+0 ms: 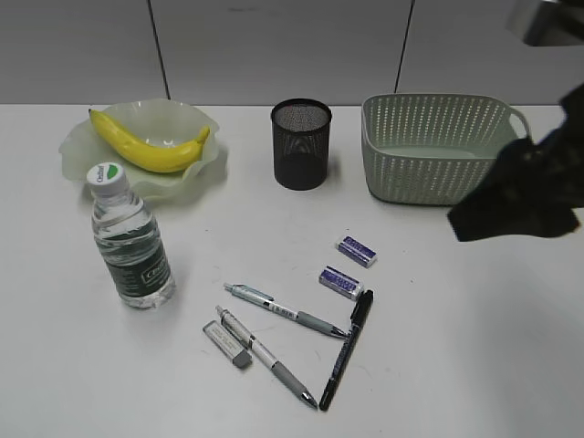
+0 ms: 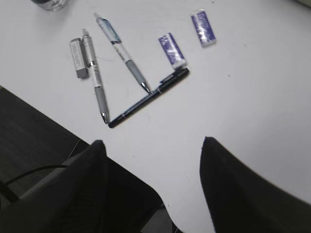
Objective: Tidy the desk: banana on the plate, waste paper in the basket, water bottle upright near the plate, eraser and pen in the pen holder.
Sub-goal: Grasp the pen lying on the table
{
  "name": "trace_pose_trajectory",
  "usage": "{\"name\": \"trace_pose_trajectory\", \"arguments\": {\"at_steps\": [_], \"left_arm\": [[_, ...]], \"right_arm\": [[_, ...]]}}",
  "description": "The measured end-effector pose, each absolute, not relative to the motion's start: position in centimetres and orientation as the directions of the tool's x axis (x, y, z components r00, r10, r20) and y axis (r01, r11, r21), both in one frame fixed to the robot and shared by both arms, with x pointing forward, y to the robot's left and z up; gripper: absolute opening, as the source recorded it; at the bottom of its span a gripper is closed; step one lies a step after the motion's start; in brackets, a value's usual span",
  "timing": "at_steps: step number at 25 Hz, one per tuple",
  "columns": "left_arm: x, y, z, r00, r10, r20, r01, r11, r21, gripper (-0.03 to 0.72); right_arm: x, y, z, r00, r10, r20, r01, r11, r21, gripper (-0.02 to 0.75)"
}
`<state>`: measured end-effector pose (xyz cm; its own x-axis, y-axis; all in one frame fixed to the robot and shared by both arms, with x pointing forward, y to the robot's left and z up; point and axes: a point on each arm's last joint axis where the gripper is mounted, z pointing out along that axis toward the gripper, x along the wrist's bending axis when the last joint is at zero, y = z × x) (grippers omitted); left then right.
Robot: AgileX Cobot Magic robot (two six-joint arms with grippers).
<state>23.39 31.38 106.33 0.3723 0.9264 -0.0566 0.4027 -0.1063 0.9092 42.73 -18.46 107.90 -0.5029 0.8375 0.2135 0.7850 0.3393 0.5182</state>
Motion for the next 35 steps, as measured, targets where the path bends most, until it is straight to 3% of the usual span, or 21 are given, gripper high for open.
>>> {"name": "trace_pose_trajectory", "arguments": {"at_steps": [6,13,22,28,35], "left_arm": [[23.4,31.4,106.3,0.373,0.926,-0.056,0.402,-0.107,0.909,0.436],[23.4,31.4,106.3,0.373,0.926,-0.056,0.402,-0.107,0.909,0.436],[23.4,31.4,106.3,0.373,0.926,-0.056,0.402,-0.107,0.909,0.436],[23.4,31.4,106.3,0.373,0.926,-0.056,0.402,-0.107,0.909,0.436],[23.4,31.4,106.3,0.373,0.926,-0.056,0.402,-0.107,0.909,0.436]], "right_arm": [[47.7,-15.0,106.6,-0.629,0.738,0.243,0.734,0.462,0.498,0.477],[50.3,-10.0,105.1,-0.819,0.567,0.087,0.529,0.689,0.495,0.435],[49.9,-2.0,98.0,-0.955,0.296,-0.038,0.273,0.918,0.289,0.398],[50.9,-0.5,92.2,-0.954,0.300,0.002,0.295,0.937,0.184,0.393],[52.4,0.9,89.1,-0.942,0.336,-0.001,0.332,0.929,0.166,0.393]]}}
